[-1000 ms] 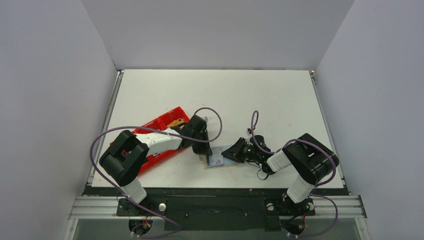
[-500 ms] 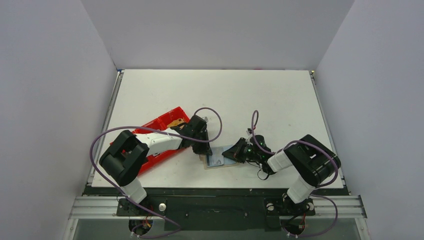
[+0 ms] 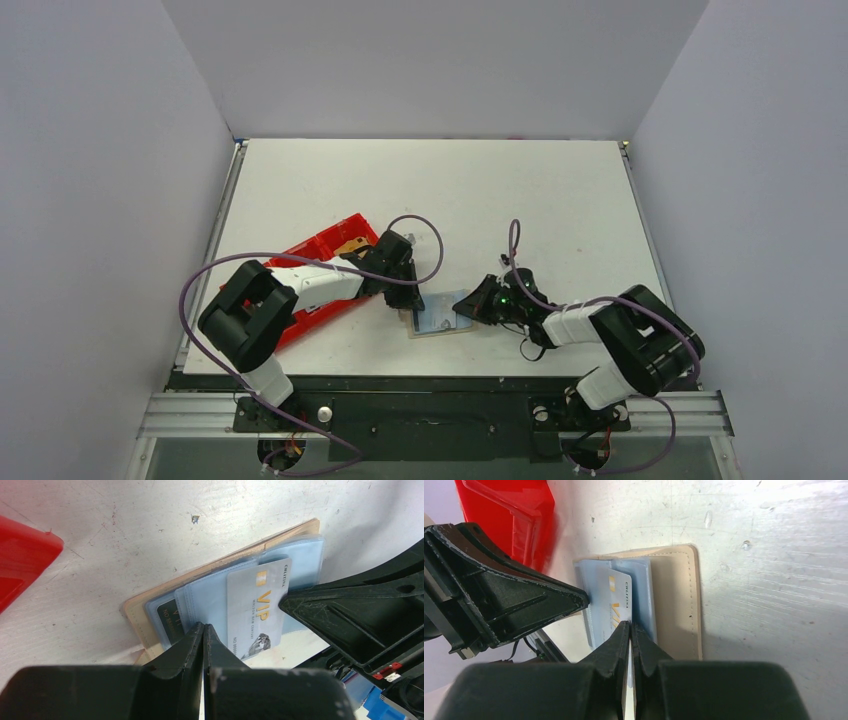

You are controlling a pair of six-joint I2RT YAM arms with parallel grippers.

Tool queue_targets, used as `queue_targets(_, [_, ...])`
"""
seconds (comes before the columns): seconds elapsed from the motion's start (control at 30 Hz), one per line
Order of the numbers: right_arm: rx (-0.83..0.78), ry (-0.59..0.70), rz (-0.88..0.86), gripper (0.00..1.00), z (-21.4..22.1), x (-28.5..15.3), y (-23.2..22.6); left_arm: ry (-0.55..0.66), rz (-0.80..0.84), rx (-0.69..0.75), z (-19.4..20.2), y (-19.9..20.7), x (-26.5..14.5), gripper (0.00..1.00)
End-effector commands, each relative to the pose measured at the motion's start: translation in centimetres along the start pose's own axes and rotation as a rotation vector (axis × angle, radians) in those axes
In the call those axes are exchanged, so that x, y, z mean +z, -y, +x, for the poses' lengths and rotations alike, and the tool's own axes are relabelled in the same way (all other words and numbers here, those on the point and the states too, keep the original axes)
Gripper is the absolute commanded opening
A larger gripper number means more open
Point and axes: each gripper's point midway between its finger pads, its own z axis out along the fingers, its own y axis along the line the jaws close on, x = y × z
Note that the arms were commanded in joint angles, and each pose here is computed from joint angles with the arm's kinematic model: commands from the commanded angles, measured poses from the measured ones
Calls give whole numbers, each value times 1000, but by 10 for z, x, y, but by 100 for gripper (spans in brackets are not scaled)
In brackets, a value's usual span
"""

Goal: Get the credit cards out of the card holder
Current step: Remove the credit card from the card holder.

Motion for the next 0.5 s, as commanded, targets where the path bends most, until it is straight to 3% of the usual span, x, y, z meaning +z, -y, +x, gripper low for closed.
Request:
queue_targets(0.0, [-46, 55, 6, 0, -17, -4, -3, -26, -118, 12, 13, -34, 7, 0])
queue_targets(0.47, [-77, 102, 19, 0, -36, -25, -9, 3, -73, 43, -7, -7, -1, 0])
